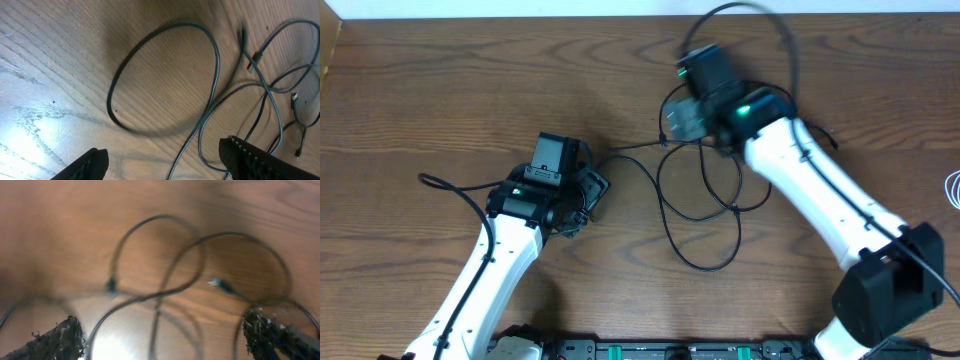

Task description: Untangle cables

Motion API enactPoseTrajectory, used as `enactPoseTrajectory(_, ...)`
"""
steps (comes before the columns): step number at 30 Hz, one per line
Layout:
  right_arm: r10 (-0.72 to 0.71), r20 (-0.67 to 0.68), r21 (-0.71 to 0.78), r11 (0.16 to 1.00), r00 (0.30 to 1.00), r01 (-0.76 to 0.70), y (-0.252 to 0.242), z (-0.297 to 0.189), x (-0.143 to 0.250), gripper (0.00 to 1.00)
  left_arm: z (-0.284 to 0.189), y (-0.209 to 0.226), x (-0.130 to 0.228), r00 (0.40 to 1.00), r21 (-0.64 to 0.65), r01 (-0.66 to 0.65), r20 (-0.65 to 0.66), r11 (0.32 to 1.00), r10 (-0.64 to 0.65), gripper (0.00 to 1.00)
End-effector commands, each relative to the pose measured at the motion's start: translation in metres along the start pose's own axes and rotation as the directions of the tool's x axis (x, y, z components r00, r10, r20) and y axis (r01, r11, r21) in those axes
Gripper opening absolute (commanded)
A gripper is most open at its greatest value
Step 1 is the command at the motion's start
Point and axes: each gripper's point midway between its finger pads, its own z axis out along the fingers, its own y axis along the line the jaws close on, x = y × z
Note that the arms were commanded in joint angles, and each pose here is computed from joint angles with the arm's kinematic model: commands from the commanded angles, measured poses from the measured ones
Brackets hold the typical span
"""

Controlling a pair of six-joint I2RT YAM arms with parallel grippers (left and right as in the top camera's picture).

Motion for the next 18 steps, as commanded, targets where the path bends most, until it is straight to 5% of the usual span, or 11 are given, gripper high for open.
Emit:
enactPoseTrajectory(1, 0.162, -0.037, 0.063, 0.985, 0.986, -0.159, -0.038, 0.028, 0.008, 0.9, -0.001, 0.004, -0.005, 1.0, -0.014, 0.003, 0.029, 1.0, -0.002, 0.76)
enactPoseTrajectory(5, 0.196, -0.12, 0.059, 0.98, 0.973, -0.19, -0.048, 0.074, 0.027, 0.86, -0.001, 0.003, -0.004, 1.0, -0.014, 0.002, 0.029, 1.0, -0.002, 0.76)
enactPoseTrajectory(9, 0.26, -0.187, 0.033, 0.965, 0.947, -0.258, -0.049, 0.107, 0.045, 0.6, -0.001, 0.003, -0.004, 1.0, -0.014, 0.002, 0.029, 1.0, -0.002, 0.76)
enactPoseTrajectory(12, 0.304, -0.215, 0.072, 0.953, 0.928, -0.295, -0.05, 0.122, 0.059, 0.51, -0.001, 0.003, -0.004, 1.0, -0.014, 0.002, 0.029, 1.0, -0.002, 0.75)
enactPoseTrajectory(18, 0.415, -0.165, 0.127, 0.909, 0.895, -0.398, -0.054, 0.14, 0.058, 0.56, -0.001, 0.003, -0.004, 1.0, -0.014, 0.002, 0.029, 1.0, -0.002, 0.76)
